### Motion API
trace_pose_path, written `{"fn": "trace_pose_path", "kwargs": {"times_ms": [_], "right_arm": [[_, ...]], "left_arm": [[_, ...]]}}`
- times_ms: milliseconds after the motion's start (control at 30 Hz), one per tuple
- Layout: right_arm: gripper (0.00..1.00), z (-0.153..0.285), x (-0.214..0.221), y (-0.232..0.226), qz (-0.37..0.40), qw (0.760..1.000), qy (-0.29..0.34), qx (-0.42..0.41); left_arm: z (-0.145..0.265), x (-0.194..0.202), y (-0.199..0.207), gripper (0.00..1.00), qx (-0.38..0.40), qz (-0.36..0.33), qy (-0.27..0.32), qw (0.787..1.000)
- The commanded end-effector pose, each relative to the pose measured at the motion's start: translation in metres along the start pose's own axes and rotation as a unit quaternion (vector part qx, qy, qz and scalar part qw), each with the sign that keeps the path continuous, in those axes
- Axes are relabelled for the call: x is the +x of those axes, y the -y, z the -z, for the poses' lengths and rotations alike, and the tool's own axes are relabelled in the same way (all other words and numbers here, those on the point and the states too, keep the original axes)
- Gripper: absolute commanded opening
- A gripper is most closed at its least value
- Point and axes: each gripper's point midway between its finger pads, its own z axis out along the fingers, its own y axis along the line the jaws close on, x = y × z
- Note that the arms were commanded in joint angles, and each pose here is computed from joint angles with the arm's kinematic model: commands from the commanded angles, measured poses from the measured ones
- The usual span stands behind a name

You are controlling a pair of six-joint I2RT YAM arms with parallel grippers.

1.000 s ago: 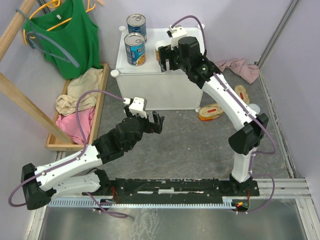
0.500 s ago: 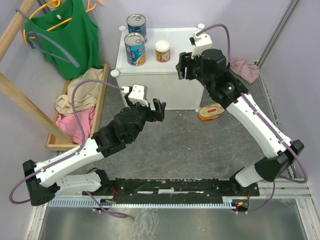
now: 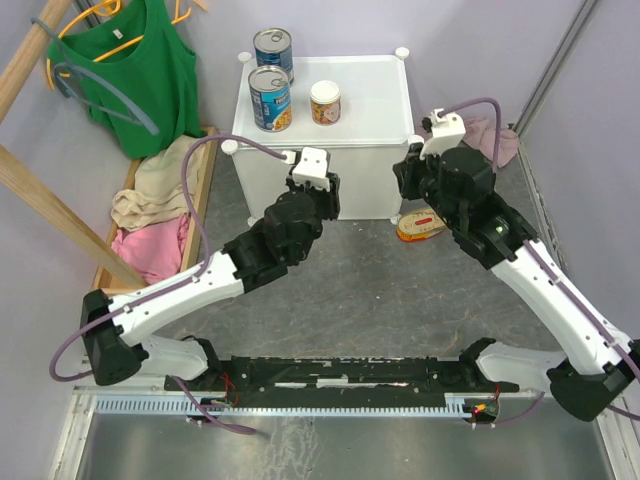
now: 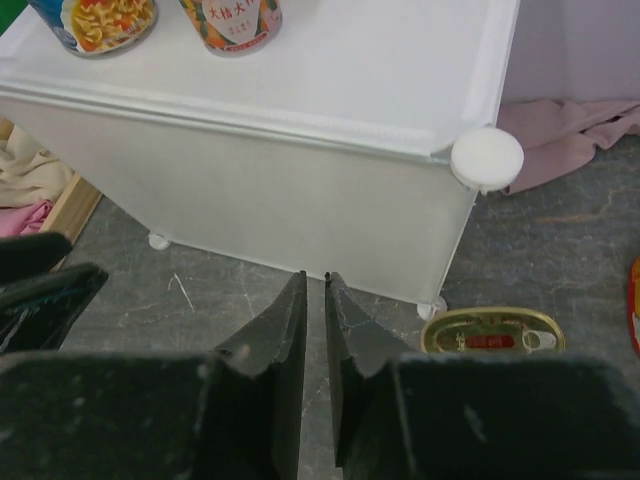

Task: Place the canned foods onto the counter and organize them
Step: Place the canned food on the counter.

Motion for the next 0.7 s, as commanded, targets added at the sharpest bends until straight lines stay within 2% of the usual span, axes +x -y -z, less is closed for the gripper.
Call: {"fn": "trace_pose_path", "kwargs": {"times_ms": [0, 200, 500, 667], "right_arm": [[0.19, 0.021, -0.009, 0.005, -0.026, 0.999, 0.032, 0.002], [0.18, 0.032, 0.013, 0.014, -0.037, 0.999, 0.021, 0.01], [0.27, 0.043, 0.038, 0.021, -0.049, 0.999, 0.011, 0.013], [0.29, 0.044, 0.041, 0.022, -0.051, 0.999, 0.013, 0.013]], "left_arm": [[-0.013, -0.047, 0.008, 0.44, -0.017, 0.005, 0.063, 0.998], [-0.029, -0.06, 0.013, 0.39, -0.039, -0.016, 0.083, 0.996], [-0.063, -0.07, 0.006, 0.34, -0.047, -0.017, 0.089, 0.995], [-0.088, -0.067, -0.006, 0.33, -0.044, -0.011, 0.08, 0.996]]}}
